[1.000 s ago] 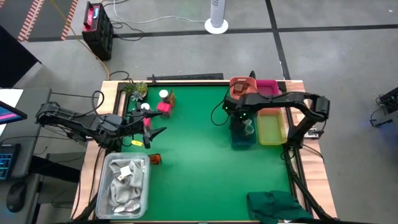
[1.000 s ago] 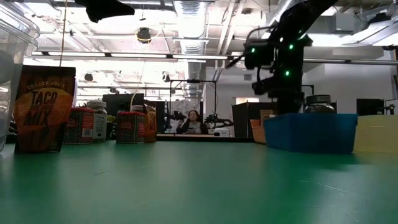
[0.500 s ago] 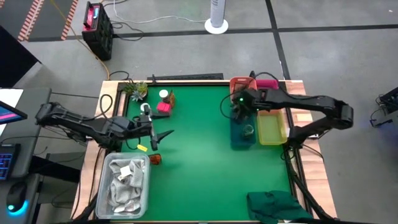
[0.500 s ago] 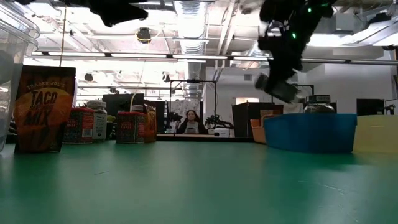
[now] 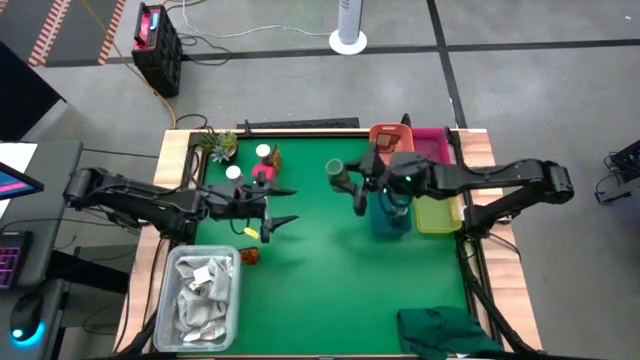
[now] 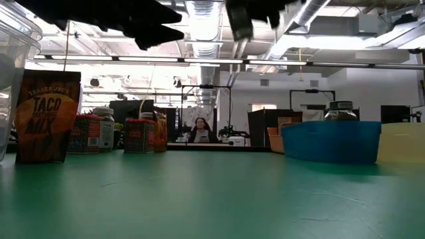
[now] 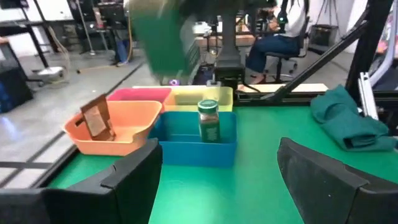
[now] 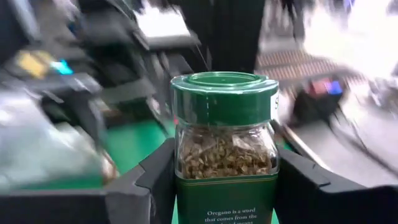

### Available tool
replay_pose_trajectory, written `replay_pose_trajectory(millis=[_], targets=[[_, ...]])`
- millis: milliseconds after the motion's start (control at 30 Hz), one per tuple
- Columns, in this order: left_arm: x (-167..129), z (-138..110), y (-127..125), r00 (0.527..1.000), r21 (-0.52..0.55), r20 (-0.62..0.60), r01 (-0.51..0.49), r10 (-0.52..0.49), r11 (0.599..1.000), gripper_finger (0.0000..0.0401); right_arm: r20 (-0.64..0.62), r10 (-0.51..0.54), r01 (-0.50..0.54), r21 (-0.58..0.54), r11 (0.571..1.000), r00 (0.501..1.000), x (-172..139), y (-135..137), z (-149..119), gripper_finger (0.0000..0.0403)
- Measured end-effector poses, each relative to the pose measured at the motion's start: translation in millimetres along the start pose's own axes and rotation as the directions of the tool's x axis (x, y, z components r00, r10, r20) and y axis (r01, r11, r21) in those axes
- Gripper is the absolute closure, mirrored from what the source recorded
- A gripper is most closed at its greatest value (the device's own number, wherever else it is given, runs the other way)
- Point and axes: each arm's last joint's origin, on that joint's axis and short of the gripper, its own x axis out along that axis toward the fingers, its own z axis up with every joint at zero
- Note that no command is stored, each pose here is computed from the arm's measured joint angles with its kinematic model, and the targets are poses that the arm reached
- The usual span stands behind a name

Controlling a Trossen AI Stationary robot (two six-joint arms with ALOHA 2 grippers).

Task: Sort spices by type
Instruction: Put the green seasoning bottle into the blue bin

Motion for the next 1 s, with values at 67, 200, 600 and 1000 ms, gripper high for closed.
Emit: replay_pose_trajectory(millis=[67, 200, 600, 1000], targets=[[4.2, -1.1, 1.8, 1.0, -0.035, 0.016, -0.008, 0.008, 0.999, 0.0099, 0.086, 0.039, -0.038, -0.007, 0.999, 0.996, -1.9, 10.4, 2.6, 0.0181], [11.4, -1.5, 2.1, 0.998, -0.084, 0.061, -0.011, 0.016, 0.996, 0.0099, 0.175, 0.1, -0.094, -0.047, 0.994, 0.979, -0.8, 29.2, 2.7, 0.018], [30.9, 7.4, -11.3, 0.995, -0.111, 0.093, 0.031, -0.02, 0.993, 0.0099, 0.327, 0.162, -0.121, -0.141, 0.983, 0.931, 24.5, 53.5, -6.3, 0.018], [33.9, 29.5, -15.8, 0.987, 0.009, 0.158, 0.024, -0.025, 1.0, 0.0058, 0.329, 0.204, -0.165, -0.143, 0.976, 0.922, 40.1, 53.6, -12.4, 0.0179]])
